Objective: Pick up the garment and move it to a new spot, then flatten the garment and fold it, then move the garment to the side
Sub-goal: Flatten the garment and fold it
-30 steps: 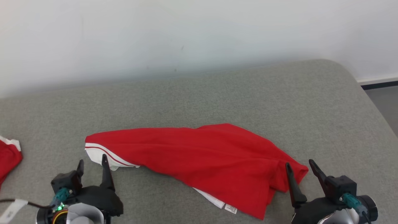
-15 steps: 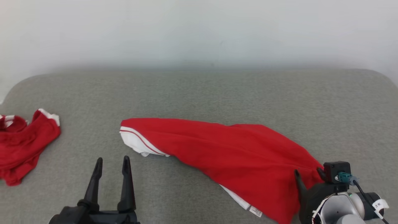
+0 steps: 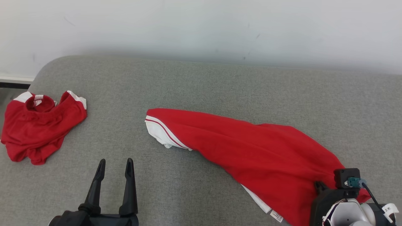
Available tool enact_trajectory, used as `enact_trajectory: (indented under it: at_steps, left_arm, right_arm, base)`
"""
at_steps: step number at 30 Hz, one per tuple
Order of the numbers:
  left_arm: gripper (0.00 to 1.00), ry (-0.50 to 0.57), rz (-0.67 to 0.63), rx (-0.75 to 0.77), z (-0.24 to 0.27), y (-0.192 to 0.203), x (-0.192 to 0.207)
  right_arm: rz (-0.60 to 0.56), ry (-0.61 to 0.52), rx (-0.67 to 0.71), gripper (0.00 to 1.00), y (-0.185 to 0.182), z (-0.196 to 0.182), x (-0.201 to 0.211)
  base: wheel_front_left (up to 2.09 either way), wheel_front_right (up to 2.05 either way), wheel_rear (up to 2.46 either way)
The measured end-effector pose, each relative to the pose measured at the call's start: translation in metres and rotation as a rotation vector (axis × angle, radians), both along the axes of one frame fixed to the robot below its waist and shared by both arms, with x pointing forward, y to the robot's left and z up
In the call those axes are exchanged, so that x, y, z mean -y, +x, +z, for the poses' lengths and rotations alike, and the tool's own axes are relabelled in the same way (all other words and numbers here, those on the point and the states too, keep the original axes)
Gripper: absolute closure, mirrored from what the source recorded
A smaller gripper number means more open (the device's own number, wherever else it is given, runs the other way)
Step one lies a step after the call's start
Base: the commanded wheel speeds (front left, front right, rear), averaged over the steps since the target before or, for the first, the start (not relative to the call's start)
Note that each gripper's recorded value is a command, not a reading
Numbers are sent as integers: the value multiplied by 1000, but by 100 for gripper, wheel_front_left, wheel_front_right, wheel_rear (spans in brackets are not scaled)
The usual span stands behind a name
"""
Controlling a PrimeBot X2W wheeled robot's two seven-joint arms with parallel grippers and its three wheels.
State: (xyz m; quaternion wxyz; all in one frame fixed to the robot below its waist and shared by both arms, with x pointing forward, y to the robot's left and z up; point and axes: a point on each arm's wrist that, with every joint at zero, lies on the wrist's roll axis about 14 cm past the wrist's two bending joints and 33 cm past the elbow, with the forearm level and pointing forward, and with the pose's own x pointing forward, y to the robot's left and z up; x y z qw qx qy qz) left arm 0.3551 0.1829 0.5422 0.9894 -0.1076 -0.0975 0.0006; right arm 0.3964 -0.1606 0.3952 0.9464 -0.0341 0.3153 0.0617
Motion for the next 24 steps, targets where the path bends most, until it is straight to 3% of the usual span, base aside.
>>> enact_trajectory:
  at_steps: [1,15,24]
  left_arm:
    - [0,-1,-3,-1,-1,0,1]
    - [0,-10,-47,-16,-7,6,13]
    - [0,-15,-67,-19,-8,12,19]
  right_arm:
    - [-3,0,1,100,-1,0,1]
    - [-52,4,98,100,4,26,18]
    - [-18,-85,367,100,77,110,14]
  base:
    - [0,0,0]
    - [0,0,0]
    - [0,0,0]
